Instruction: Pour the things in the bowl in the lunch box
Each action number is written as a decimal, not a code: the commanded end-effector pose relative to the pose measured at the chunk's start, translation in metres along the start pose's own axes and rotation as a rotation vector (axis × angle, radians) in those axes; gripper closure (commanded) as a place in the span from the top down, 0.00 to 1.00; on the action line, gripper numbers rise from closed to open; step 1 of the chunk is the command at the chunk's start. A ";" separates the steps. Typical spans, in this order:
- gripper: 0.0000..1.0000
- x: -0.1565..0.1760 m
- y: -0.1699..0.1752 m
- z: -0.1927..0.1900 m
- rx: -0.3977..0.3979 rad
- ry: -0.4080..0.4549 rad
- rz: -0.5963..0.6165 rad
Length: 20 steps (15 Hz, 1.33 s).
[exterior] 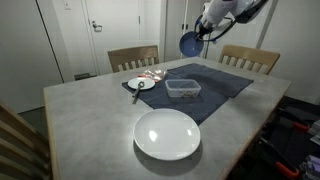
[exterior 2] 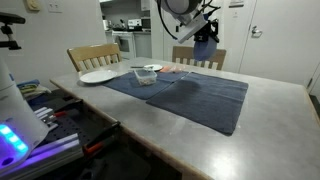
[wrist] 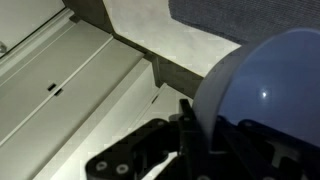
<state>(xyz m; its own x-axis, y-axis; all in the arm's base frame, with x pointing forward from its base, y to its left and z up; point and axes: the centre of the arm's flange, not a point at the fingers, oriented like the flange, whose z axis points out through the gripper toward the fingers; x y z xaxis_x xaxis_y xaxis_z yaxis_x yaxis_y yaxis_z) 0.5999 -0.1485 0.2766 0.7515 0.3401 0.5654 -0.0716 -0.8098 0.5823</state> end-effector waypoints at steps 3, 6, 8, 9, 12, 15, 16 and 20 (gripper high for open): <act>0.02 -0.004 -0.010 0.019 0.098 -0.064 -0.079; 0.09 -0.016 -0.021 0.016 0.069 -0.069 -0.057; 0.09 -0.016 -0.022 0.016 0.070 -0.068 -0.056; 0.02 -0.011 -0.019 0.012 0.070 -0.097 -0.070; 0.02 -0.004 -0.015 0.010 0.103 -0.213 -0.126; 0.02 -0.006 -0.016 0.013 0.129 -0.299 -0.161; 0.02 -0.005 -0.015 0.014 0.131 -0.321 -0.162; 0.02 0.016 0.002 0.022 0.221 -0.416 -0.138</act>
<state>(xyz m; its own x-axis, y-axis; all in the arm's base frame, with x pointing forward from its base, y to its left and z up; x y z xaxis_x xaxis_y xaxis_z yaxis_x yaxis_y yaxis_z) 0.6009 -0.1431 0.2351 0.9259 0.2856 0.2473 0.1235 -0.8474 0.5164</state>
